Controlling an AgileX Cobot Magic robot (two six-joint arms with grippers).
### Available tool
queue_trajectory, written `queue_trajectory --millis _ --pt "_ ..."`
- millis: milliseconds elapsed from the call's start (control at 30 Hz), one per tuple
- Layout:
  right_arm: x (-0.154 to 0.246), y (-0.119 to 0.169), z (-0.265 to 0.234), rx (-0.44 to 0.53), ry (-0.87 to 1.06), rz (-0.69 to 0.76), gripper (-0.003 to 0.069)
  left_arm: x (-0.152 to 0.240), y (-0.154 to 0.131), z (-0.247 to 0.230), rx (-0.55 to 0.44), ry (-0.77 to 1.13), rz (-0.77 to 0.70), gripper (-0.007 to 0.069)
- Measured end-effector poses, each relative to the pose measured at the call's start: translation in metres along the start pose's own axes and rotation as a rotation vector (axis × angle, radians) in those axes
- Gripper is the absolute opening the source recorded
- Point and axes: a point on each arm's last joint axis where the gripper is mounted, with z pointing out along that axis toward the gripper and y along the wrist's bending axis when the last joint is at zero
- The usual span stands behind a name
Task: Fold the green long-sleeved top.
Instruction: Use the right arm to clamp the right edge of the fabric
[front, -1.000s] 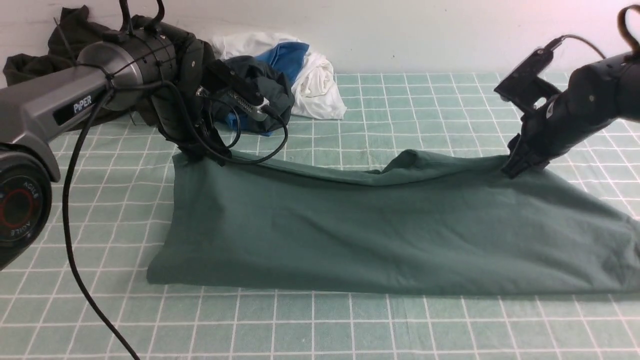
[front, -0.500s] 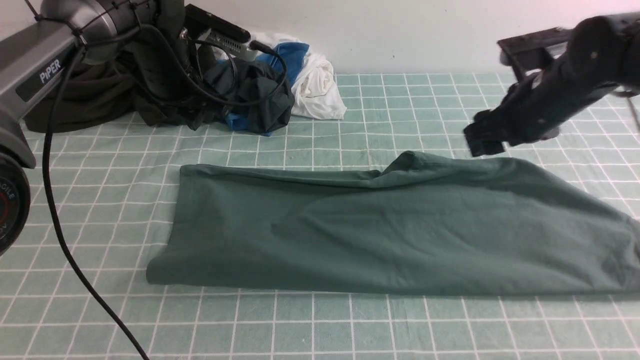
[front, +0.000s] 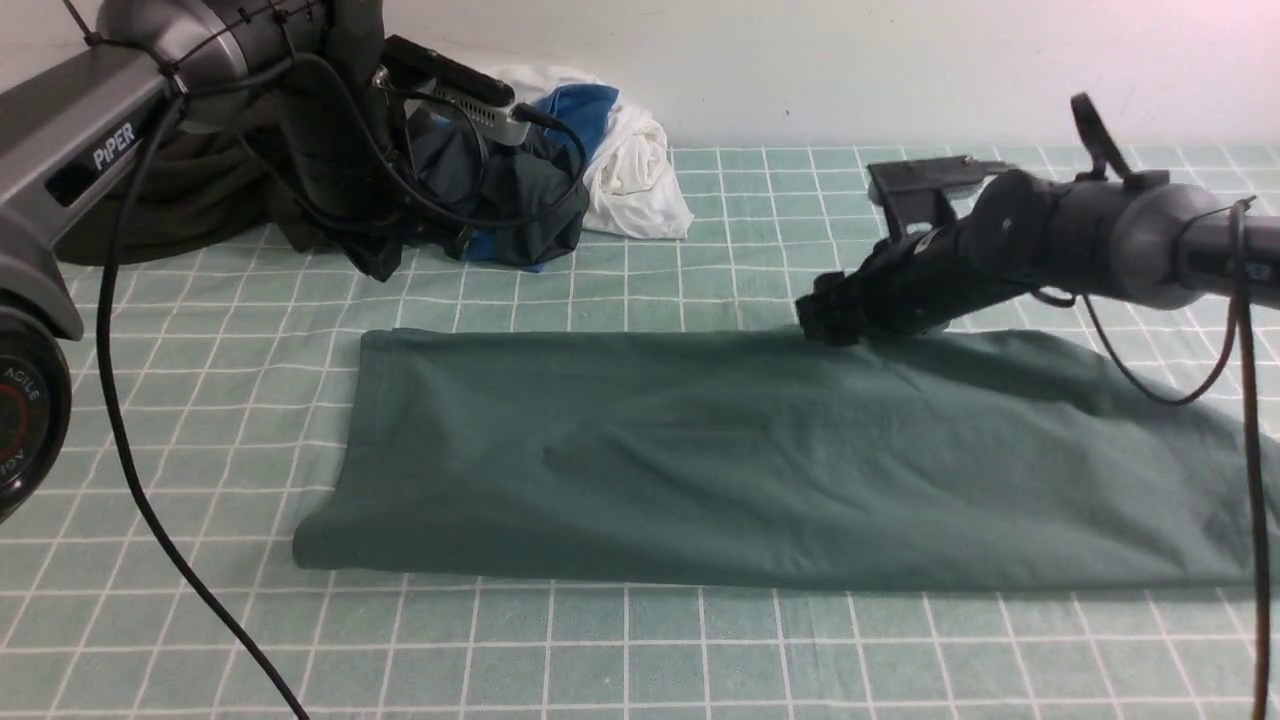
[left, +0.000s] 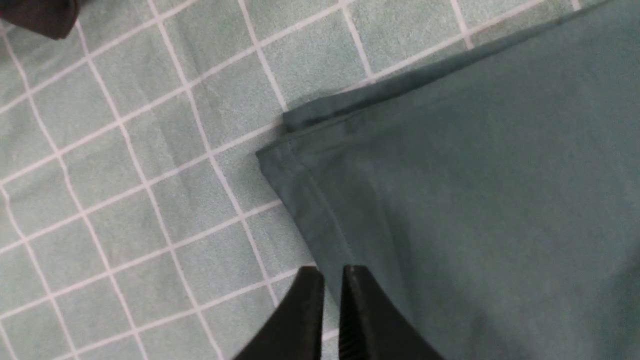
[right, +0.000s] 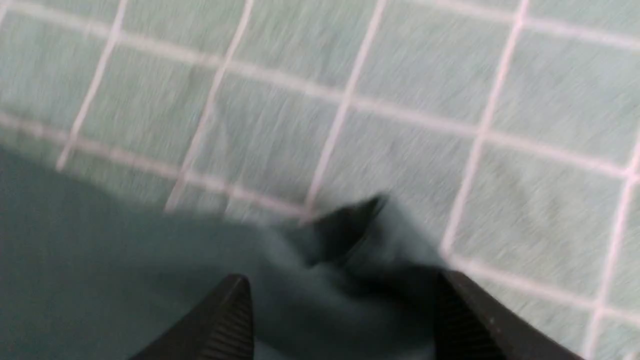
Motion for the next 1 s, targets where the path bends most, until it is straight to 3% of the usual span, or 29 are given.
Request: queue_trajectory --millis 167,400,500,600,800,1000 --pt "-0.046 -0.039 -0.042 0.015 -0.026 0.147 0.0459 0.000 -0.007 0.002 0.076 -0.007 -0.009 0.0027" --pt "-0.051 -0.069 -0.125 0.109 0.158 0.058 0.0448 0.035 -0.029 0.028 0.197 0.146 0.031 0.0027" --pt "-0.035 -0.086 -0.162 0.226 0.234 0.055 0.0408 0.073 -0.040 0.056 0.228 0.285 0.056 0.0027" --pt "-0.011 -0.099 -0.183 0.313 0.297 0.088 0.0377 0.095 -0.041 0.078 0.223 0.307 0.048 0.0027" --pt "0.049 -0.124 -0.179 0.357 0.463 0.207 0.0365 0.109 -0.039 0.084 0.212 0.250 0.019 0.0027" --pt "0.101 -0.159 -0.160 0.384 0.562 0.352 0.0425 0.110 -0.037 0.084 0.216 0.244 0.005 0.0019"
